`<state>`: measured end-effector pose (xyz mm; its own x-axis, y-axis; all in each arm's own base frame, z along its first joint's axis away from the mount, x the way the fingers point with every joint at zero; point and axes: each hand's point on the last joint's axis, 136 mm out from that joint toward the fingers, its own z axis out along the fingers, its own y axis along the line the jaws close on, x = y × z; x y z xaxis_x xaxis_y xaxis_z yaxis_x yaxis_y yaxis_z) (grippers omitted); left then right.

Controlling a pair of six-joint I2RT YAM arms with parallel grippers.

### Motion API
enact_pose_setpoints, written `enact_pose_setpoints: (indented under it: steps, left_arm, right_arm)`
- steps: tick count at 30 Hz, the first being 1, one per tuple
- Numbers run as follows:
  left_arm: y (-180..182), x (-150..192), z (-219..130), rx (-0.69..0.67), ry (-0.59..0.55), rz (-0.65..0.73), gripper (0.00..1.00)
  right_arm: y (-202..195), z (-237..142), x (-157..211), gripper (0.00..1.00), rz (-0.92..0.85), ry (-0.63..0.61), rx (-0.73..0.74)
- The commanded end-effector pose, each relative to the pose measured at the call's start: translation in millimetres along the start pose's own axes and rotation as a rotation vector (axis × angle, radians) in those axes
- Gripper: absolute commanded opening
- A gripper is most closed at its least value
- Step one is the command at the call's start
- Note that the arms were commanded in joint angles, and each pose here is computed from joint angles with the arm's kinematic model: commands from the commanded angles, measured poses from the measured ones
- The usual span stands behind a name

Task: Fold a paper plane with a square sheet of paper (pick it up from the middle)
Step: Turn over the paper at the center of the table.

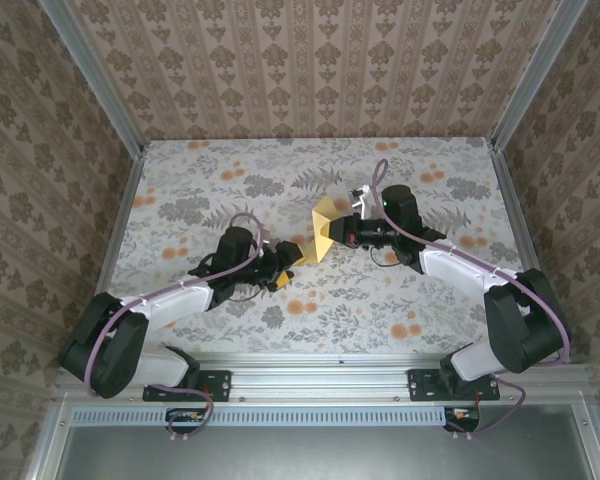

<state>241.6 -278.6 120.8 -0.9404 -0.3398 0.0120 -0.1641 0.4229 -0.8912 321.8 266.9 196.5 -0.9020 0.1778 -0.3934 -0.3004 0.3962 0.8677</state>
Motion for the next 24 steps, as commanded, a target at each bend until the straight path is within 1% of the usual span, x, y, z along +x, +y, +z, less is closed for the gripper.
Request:
enact_pose_setpoints:
  steps: [1, 8, 12, 16, 24]
  left_arm:
    - [-28, -8, -4, 0.073, -0.037, 0.004, 0.7]
    - [-30, -11, -7, 0.079, -0.045, 0.014, 0.48]
    - [-33, -12, -7, 0.084, -0.037, 0.025, 0.39]
    - [-32, -13, -8, 0.077, -0.034, 0.031, 0.25]
    - [-35, -16, -9, 0.078, -0.039, 0.05, 0.12]
  right_arm:
    - [4, -5, -1, 0.03, -0.014, -0.027, -0.011]
    - [-2, -6, 6, 0.03, 0.0, -0.017, -0.005]
    - [-3, -7, 8, 0.03, 0.007, -0.016, -0.003]
    - [-6, -7, 11, 0.03, 0.012, -0.012, 0.001]
    - [-13, -6, 17, 0.04, 0.036, -0.007, 0.004]
